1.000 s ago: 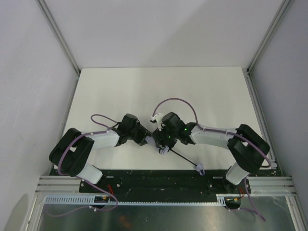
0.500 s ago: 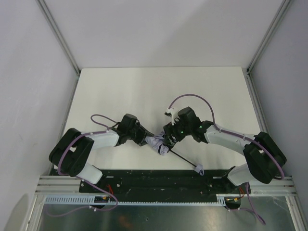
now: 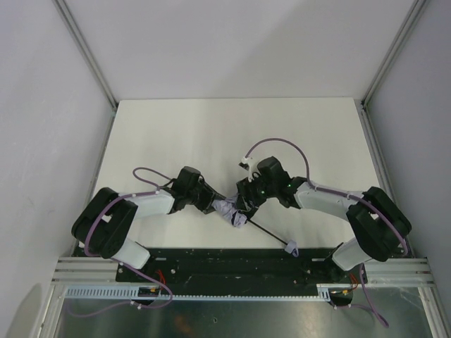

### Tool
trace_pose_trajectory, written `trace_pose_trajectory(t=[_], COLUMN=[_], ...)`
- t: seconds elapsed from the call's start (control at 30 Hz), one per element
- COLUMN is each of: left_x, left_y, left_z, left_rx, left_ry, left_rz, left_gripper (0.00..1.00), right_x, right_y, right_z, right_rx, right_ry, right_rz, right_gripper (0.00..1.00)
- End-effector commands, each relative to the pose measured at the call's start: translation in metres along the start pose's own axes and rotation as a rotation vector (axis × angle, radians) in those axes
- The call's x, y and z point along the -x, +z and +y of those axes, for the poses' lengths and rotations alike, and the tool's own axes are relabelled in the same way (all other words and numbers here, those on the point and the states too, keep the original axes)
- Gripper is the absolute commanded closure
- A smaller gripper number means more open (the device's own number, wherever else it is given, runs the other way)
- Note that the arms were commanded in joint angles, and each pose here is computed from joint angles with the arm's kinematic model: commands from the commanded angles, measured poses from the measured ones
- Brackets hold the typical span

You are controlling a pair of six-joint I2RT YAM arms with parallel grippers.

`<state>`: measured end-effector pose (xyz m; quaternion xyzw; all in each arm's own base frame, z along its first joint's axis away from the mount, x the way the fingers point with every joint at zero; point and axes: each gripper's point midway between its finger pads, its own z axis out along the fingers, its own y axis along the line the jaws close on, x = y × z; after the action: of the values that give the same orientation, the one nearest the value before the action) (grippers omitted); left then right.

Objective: Put away the umbrella

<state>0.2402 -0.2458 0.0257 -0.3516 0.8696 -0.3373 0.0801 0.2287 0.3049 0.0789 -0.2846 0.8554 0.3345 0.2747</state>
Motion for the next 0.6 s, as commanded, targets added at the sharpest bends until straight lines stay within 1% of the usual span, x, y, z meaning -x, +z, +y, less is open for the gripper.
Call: trace_pose_trajectory(t=[0.0,0.13,0.33,0.57], left_x=[-0.003,-0.003,-0.004,-0.004], left_y=[-0.002,-0.002,-0.002,-0.004], left_z=[0.048,0.049,0.047,0.044], left_rx=[0.168,0.169,0.163,0.152], left_ry=[0.01,0.01,0.009,0.016], left_rz=[0.0,0.003,0.006,0.0], left_gripper=[1.0,1.0,1.0,1.0], right_x=[0.007,-0.001,-0.003,0.018], right_y=[0.005,0.003,0.011,0.025], right_z=[0.009,0.007,0.006,0.008], right_rx=[0.018,-0.013,-0.036,-0.042], right_ry=[-0.041,-0.058,-0.049,0.087], right_rz=[0.001,0.032,0.031,-0.039], right_gripper=[0.32,0.31,0.37,0.41])
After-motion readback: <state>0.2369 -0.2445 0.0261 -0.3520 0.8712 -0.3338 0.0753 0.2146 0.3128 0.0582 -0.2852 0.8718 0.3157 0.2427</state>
